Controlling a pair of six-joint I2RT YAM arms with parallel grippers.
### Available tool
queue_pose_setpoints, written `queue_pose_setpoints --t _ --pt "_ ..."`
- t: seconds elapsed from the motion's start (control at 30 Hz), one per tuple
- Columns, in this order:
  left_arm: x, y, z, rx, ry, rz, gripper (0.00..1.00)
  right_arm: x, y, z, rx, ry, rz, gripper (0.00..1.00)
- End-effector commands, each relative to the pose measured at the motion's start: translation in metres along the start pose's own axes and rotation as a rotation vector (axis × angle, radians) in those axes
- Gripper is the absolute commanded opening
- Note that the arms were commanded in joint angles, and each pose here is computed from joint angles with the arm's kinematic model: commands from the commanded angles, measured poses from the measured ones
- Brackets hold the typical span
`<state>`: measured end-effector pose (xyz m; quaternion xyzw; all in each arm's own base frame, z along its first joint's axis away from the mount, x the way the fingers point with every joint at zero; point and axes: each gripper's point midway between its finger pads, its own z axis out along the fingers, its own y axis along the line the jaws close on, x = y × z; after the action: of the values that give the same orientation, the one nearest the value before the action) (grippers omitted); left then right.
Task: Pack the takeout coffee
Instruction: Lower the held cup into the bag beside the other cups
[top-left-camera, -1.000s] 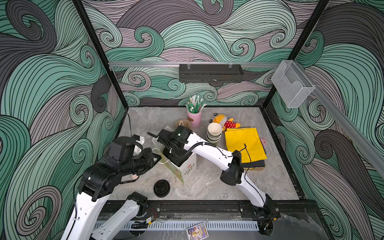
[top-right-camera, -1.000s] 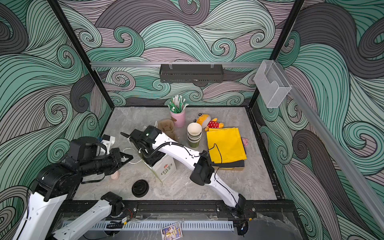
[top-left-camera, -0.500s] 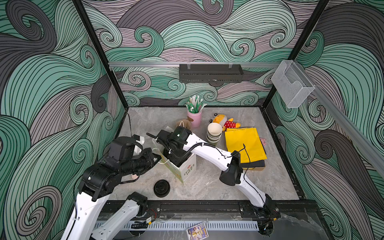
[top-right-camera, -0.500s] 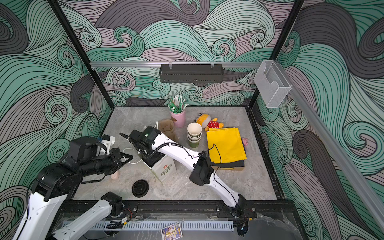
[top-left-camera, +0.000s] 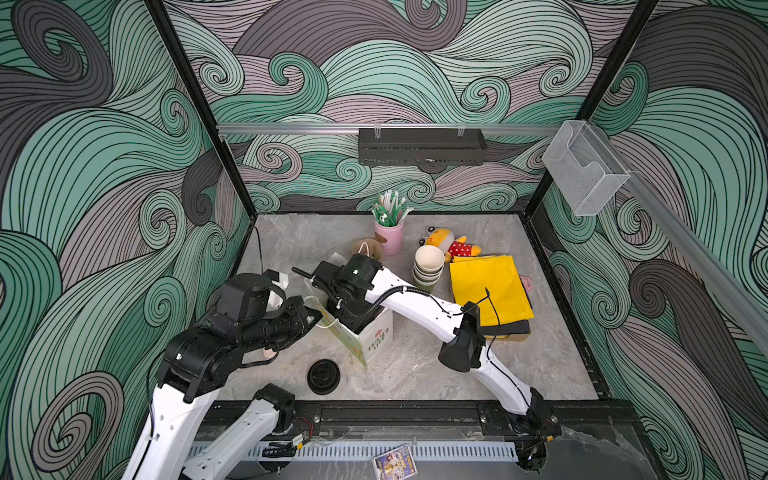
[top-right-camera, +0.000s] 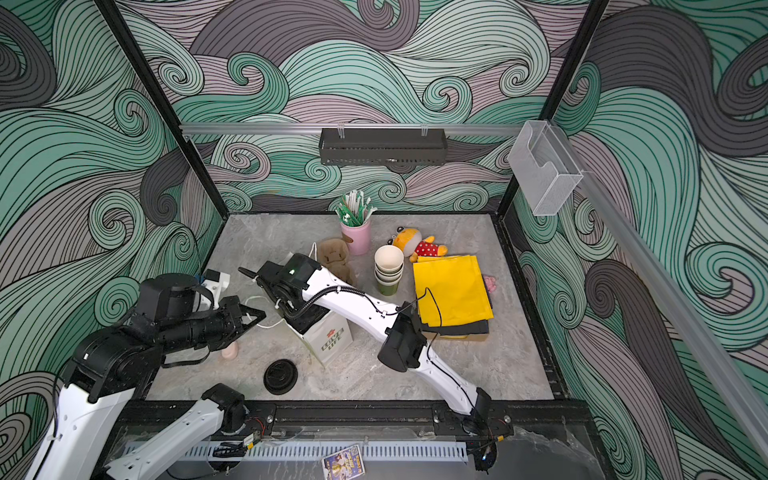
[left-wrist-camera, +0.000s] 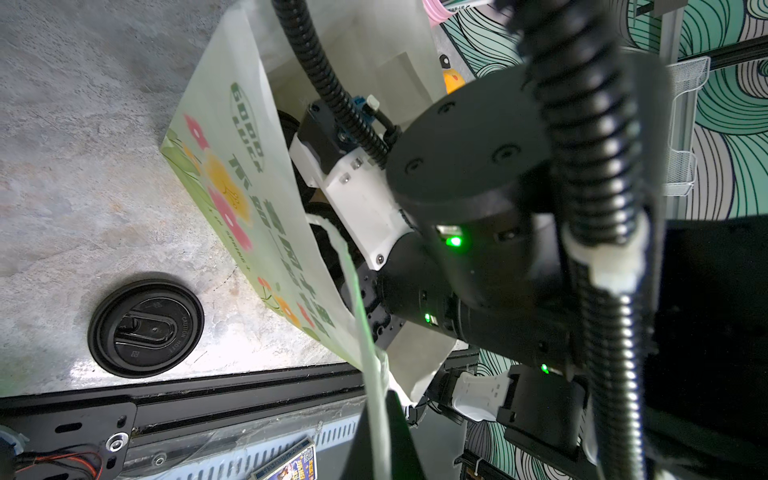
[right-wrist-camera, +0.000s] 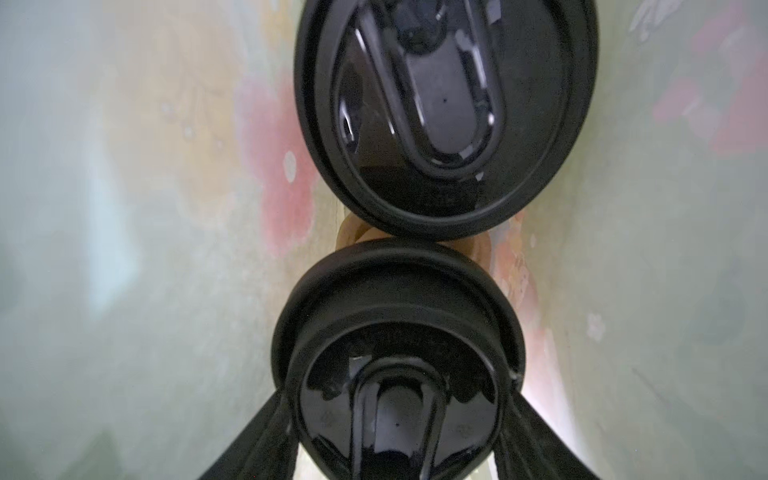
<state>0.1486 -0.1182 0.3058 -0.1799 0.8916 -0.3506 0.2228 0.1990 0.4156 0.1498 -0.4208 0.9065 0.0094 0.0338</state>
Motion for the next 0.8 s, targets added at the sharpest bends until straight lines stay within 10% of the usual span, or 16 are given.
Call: queue_pose_setpoints --t 0.0,0.77 --pt "0.002 0.003 -0.002 -0.017 0.001 0.022 0.00 0.036 -0.013 0.035 0.082 0.223 -0.021 0.51" --pt "0.001 0.004 -0.004 -0.017 -0.007 0.024 0.00 0.024 -0.015 0.038 0.086 0.178 -0.007 0.50"
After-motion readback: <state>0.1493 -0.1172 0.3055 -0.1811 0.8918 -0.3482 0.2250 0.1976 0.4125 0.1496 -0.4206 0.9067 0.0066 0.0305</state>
